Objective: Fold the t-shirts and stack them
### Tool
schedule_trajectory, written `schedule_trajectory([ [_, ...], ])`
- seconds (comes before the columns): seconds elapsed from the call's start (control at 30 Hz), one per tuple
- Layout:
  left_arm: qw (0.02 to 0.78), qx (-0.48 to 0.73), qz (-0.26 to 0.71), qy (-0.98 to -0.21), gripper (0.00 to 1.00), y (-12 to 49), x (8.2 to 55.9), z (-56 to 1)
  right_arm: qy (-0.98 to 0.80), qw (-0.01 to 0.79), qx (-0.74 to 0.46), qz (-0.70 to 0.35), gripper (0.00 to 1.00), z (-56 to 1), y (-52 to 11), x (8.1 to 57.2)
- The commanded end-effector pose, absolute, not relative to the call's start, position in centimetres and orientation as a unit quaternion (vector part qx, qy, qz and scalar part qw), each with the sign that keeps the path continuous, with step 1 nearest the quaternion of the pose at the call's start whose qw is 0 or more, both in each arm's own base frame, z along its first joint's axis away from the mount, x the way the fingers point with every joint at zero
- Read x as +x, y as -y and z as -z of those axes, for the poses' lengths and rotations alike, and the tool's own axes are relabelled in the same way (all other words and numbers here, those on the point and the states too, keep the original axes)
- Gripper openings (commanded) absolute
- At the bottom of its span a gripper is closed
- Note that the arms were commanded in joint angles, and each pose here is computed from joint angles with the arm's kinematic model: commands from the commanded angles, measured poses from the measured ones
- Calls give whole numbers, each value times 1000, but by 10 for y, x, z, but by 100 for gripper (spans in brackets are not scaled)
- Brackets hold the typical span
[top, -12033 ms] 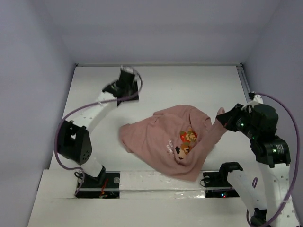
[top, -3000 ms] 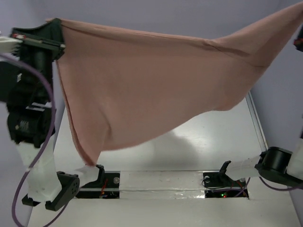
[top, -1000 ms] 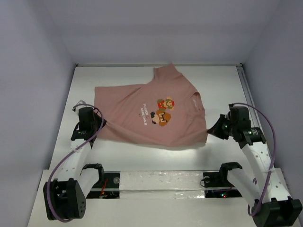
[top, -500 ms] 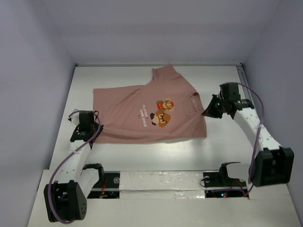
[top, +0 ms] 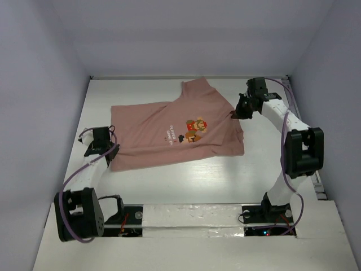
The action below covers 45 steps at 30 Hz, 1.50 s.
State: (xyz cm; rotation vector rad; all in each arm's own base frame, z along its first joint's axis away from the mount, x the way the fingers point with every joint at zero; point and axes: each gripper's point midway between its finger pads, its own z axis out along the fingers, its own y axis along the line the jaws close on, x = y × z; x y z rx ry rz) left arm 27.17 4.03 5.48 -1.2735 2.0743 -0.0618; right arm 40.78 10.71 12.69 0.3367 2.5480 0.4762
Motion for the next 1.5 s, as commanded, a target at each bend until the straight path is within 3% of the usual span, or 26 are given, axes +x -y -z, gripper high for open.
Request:
schedule_trajectory([
  [0.0, 385, -493, 19, -780, 2, -54, 302, -71, -931, 307, 115, -158, 1, -137, -105, 448],
  [0.2, 374, -488, 10, -789, 6, -57, 314, -61, -930, 307, 125, -156, 2, -126, -108, 481],
  [0.3, 372, -486, 4, -791, 19, -59, 318, -59, -930, 307, 128, -156, 6, -122, -109, 491],
  [0.33, 369, -482, 1, -795, 43, -59, 318, -58, -931, 305, 131, -154, 27, -122, -109, 493],
  [0.4, 367, -478, -2, -798, 63, -59, 322, -66, -927, 314, 127, -160, 57, -131, -110, 493],
  [0.43, 366, -472, -7, -802, 71, -60, 318, -69, -928, 311, 126, -163, 66, -131, -111, 487],
  [0.5, 404, -461, 12, -790, 75, -58, 319, -99, -921, 327, 130, -165, 69, -142, -108, 477],
  [0.53, 412, -458, 16, -787, 75, -58, 316, -109, -908, 361, 133, -167, 67, -172, -104, 467],
  [0.57, 417, -452, 20, -788, 76, -55, 305, -119, -916, 334, 149, -162, 56, -146, -100, 439],
  [0.6, 407, -448, 35, -795, 76, -47, 297, -116, -910, 347, 156, -167, 39, -148, -98, 428],
  [0.63, 385, -451, 39, -804, 72, -41, 282, -108, -895, 371, 163, -188, 8, -170, -99, 408],
  [0.67, 385, -453, 54, -802, 71, -35, 271, -110, -910, 330, 175, -181, 1, -129, -96, 373],
  [0.77, 320, -468, 84, -819, 64, -5, 239, -74, -903, 331, 193, -193, 1, -118, -93, 330],
  [0.8, 313, -482, 90, -813, 64, -3, 238, -73, -911, 304, 204, -187, 7, -95, -90, 308],
  [0.83, 301, -494, 88, -811, 62, -2, 233, -70, -910, 297, 215, -197, 22, -90, -90, 300],
  [0.87, 289, -503, 82, -810, 62, -2, 230, -67, -906, 296, 221, -208, 29, -91, -92, 294],
  [0.93, 278, -513, 69, -809, 62, -5, 224, -65, -908, 282, 239, -198, 42, -78, -87, 284],
  [1.0, 272, -519, 68, -808, 62, -3, 223, -62, -906, 289, 252, -182, 48, -74, -78, 284],
  [1.27, 261, -535, 53, -802, 62, -7, 224, -26, -897, 286, 295, -161, 47, -46, -54, 294],
  [1.47, 264, -539, 21, -799, 43, -18, 224, -18, -897, 276, 299, -175, 39, -30, -60, 302],
])
